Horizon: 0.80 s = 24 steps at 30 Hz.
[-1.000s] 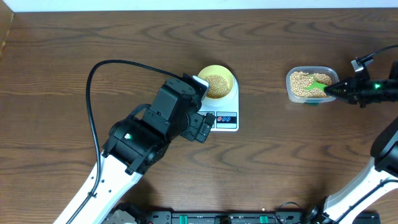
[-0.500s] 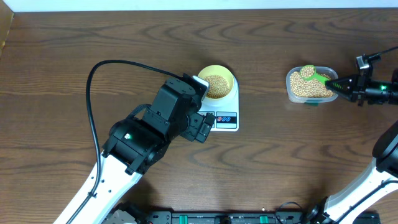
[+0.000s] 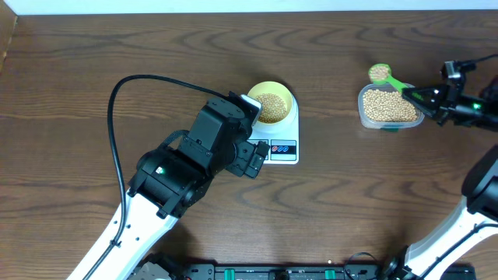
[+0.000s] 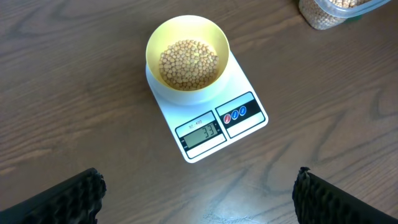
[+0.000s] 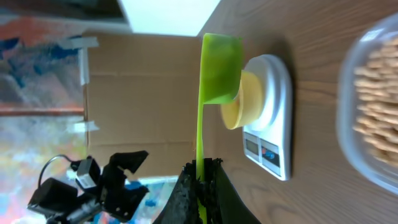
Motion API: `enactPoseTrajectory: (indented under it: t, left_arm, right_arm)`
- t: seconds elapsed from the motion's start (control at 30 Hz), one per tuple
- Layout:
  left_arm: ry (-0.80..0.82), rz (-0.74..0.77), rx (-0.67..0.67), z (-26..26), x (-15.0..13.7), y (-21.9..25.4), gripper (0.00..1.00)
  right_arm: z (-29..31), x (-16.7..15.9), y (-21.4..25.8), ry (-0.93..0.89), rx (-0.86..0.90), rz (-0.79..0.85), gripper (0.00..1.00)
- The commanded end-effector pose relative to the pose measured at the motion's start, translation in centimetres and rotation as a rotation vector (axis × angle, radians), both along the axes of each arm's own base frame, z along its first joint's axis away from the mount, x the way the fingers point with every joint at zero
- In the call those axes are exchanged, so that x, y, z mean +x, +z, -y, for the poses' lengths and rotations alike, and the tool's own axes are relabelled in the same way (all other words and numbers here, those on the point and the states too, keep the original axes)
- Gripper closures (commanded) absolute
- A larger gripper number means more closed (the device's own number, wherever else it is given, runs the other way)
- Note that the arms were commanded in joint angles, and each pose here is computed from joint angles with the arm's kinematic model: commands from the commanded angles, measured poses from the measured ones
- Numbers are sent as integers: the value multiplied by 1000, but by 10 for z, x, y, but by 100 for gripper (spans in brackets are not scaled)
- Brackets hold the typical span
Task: Scoop item into bowl and weigh 50g on scale
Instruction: 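Lift the filled scoop and carry it over the yellow bowl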
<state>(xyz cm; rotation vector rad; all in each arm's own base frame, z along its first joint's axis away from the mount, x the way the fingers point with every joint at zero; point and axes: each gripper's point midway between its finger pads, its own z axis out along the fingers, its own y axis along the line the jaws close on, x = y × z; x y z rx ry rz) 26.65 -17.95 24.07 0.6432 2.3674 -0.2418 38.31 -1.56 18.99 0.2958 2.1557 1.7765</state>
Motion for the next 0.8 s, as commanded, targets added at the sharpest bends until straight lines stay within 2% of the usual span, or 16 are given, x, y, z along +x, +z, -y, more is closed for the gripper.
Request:
enactPoseTrajectory:
  t: [0.0,0.4,0.77]
  left_arm:
    - [24,5,-5,-2,4,3,1]
    - [24,4,-4,-1,4,3,1]
    - [24,1,-2,-1,4,2,1]
  right_arm:
    - [-31,8,8,46,55,68,99]
    - [-134,-1,17,280,104,135,99]
    - [-193,-19,9,460,67,222,99]
